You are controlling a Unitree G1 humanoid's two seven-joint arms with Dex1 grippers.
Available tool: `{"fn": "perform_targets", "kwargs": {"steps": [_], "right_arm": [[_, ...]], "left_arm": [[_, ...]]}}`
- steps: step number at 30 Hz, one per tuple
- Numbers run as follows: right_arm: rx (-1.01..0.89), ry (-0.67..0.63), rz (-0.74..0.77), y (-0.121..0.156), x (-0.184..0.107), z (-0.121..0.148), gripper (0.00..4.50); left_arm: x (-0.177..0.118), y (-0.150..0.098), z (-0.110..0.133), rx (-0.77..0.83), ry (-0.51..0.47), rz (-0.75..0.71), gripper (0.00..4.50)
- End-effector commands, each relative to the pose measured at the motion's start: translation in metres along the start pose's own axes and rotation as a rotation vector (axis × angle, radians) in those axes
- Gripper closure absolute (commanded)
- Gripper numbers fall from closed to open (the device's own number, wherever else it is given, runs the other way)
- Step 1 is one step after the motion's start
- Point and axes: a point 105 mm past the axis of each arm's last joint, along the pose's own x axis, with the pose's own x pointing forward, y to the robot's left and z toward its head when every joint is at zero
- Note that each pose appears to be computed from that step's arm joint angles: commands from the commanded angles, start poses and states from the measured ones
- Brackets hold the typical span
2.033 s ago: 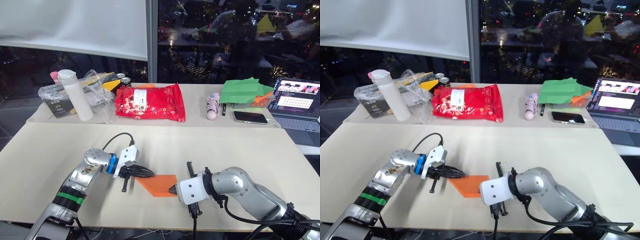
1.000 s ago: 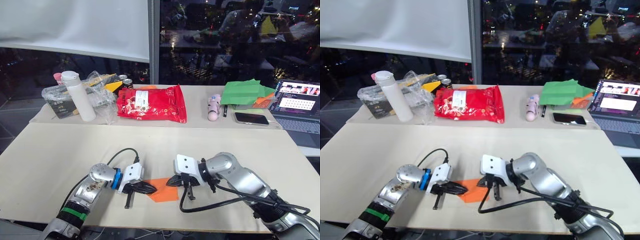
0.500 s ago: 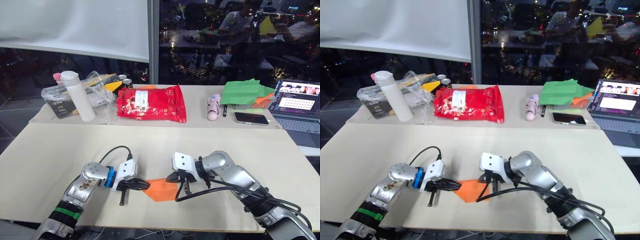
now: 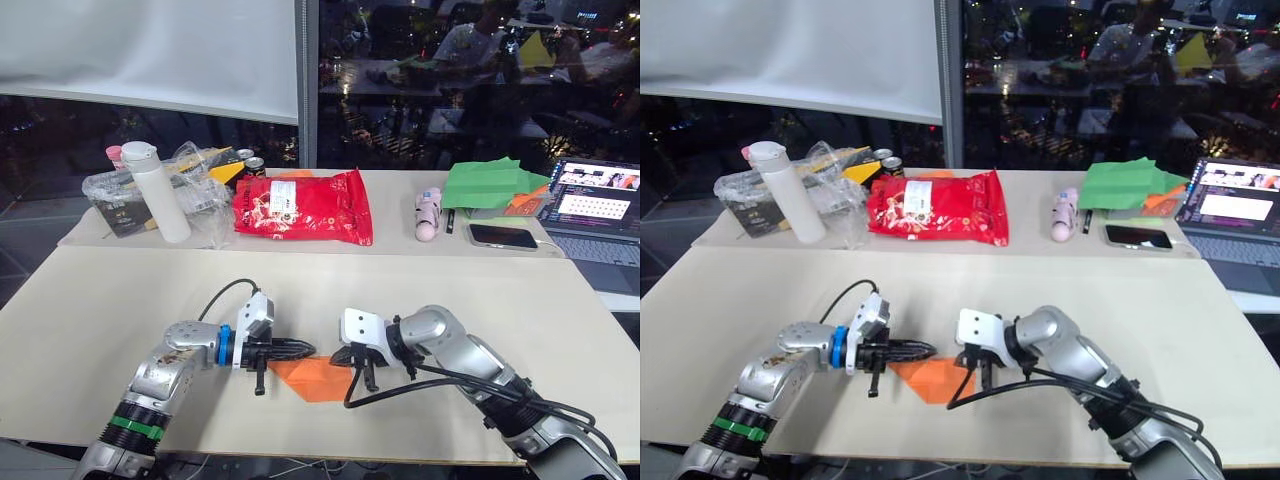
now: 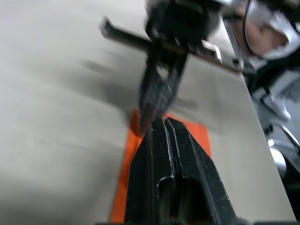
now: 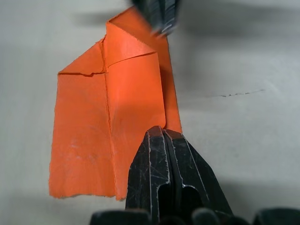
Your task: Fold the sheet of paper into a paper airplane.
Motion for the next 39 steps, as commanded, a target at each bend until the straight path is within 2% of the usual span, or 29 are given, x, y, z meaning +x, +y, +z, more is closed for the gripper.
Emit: {"fn": "perform_targets", "kwargs": {"steps": [1,5,9,12,17,19,20,23,28,32,39], "right_arm": [[-0.022,-0.009,-0.03,-0.002,-0.007,0.006,4.5],[-0.012,-0.005,-0.038,-0.001,-0.009,0.006,4.5],[0.021,-0.025,-0.048,0.0,-0.012,0.01,4.5],[0.054,-0.056,-0.087,-0.003,-0.016,0.015,3.6],[0.003,-0.1,-0.197,-0.016,-0.029,0.029,1.88],[-0.026,-0.17,-0.212,-0.017,-0.036,0.039,1.07],[-0.03,-0.206,-0.225,-0.018,-0.038,0.043,0.84],[0.011,-0.27,-0.193,-0.007,-0.031,0.044,1.5],[-0.026,-0.261,-0.135,0.015,-0.013,0.035,3.27],[-0.049,-0.231,-0.115,0.028,0.003,0.018,4.48],[0.014,-0.204,-0.104,0.041,0.012,-0.003,4.48]], "left_arm": [[-0.002,0.001,-0.007,0.052,0.049,-0.005,4.47],[0.0,0.004,-0.019,0.066,0.094,-0.012,4.47],[0.005,0.003,-0.022,0.033,0.082,-0.018,4.47],[0.006,0.003,-0.025,0.033,0.095,-0.022,4.5],[0.005,0.004,-0.029,0.021,0.105,-0.018,4.5],[0.005,0.004,-0.032,0.016,0.112,-0.02,4.5],[0.005,0.004,-0.033,0.015,0.114,-0.021,4.5],[0.006,0.011,-0.03,0.01,0.102,0.011,4.5],[0.005,0.011,-0.026,0.011,0.099,-0.002,4.5],[0.001,0.008,-0.028,0.008,0.117,-0.015,4.5],[-0.004,0.001,-0.032,-0.005,0.147,-0.046,4.5]]}}
